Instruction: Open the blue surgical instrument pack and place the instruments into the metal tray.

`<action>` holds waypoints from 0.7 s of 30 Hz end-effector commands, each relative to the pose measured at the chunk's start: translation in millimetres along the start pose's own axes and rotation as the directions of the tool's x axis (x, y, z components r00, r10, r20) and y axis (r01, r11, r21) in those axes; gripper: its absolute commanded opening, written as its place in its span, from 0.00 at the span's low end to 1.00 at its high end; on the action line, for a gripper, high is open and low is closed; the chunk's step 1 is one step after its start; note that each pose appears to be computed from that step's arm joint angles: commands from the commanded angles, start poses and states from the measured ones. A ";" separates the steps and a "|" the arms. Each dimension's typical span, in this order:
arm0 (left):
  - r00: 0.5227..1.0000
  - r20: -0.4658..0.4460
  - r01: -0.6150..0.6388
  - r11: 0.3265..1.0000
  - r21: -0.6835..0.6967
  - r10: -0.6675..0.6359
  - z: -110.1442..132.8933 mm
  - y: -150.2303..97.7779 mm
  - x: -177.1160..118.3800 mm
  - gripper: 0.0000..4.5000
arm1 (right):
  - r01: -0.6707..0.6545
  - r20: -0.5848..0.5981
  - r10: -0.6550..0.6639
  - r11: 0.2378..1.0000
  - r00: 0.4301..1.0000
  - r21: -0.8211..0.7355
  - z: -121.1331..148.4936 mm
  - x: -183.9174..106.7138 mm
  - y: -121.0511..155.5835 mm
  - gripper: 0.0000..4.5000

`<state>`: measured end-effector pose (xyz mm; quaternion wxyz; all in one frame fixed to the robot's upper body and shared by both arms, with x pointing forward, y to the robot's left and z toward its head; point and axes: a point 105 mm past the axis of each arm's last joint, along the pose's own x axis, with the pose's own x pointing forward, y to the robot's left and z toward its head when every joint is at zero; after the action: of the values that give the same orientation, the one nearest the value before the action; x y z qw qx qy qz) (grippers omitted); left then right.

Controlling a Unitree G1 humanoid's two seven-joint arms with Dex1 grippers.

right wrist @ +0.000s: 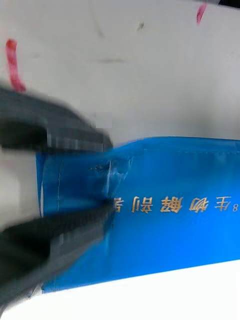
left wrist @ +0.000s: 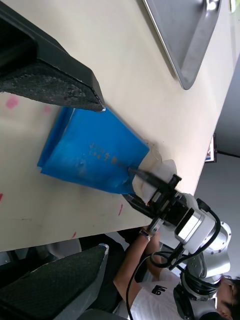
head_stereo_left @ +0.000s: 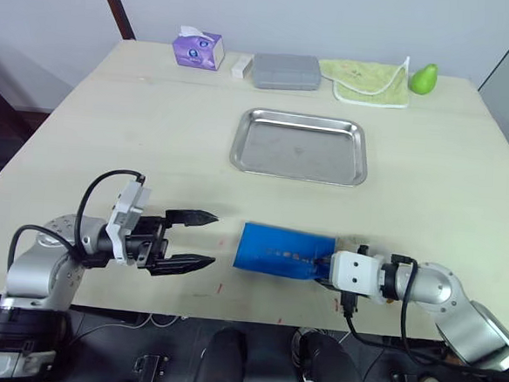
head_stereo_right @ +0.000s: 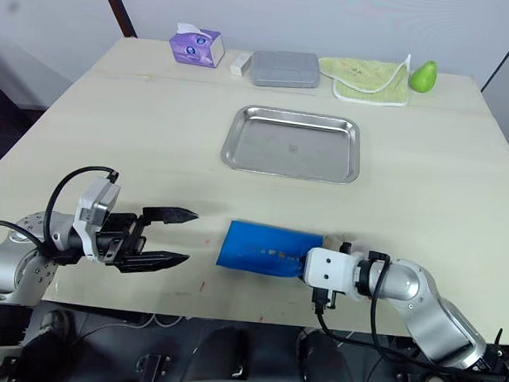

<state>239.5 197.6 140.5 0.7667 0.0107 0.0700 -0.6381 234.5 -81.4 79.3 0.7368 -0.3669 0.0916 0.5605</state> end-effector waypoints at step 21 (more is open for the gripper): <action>0.999 0.032 -0.012 1.000 0.015 0.011 2.8 -1.1 1.7 1.00 | -0.142 0.152 0.098 0.940 0.984 0.312 30.3 -29.9 -22.3 0.01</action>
<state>239.6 195.8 137.3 0.7700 0.0008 0.0671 -0.6345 238.2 -87.9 106.7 0.7602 -0.2092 0.1698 0.5912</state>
